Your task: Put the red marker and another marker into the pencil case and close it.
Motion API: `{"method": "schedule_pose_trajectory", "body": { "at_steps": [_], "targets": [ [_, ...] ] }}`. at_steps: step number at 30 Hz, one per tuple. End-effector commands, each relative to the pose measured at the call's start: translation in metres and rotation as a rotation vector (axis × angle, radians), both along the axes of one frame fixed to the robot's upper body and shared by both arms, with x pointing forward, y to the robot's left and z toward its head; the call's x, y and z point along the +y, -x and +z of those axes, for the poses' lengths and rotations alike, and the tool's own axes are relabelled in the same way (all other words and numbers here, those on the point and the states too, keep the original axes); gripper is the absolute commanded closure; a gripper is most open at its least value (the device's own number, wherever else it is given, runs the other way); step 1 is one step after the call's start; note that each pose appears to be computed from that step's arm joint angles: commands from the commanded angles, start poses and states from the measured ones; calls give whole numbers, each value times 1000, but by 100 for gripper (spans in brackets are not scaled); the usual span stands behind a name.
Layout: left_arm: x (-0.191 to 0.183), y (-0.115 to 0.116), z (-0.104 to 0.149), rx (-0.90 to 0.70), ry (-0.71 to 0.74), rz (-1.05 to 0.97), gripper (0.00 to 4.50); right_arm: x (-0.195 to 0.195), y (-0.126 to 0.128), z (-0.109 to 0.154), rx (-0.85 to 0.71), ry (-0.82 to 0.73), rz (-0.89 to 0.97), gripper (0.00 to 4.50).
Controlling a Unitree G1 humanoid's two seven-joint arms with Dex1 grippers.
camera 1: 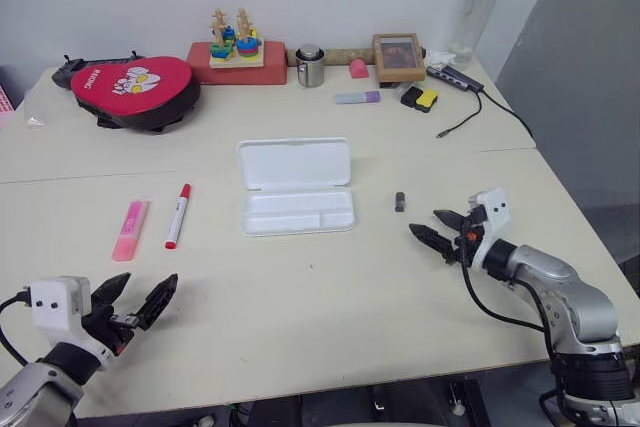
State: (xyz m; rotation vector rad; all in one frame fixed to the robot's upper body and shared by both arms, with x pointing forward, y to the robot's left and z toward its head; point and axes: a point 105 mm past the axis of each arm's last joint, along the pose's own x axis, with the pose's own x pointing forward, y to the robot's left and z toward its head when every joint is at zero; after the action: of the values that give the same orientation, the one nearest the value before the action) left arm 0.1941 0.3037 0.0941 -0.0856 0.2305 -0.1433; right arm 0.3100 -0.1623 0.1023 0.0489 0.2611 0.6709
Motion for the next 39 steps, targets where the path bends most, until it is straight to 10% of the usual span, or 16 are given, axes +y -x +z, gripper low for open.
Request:
{"method": "schedule_pose_trajectory", "body": {
  "at_steps": [1, 18, 39],
  "targets": [
    [2, 0, 10, -23, -20, -12, 0, -3, 0, 19, -62, 5, 46, 7],
    [-20, 9, 28, 78, -194, -304, 0, 89, 1, 64, -207, 212, 729, 7],
    [-29, 2, 34, 53, -230, -326, 0, 133, -24, 9, -203, 469, 888, 7]
  ]
}}
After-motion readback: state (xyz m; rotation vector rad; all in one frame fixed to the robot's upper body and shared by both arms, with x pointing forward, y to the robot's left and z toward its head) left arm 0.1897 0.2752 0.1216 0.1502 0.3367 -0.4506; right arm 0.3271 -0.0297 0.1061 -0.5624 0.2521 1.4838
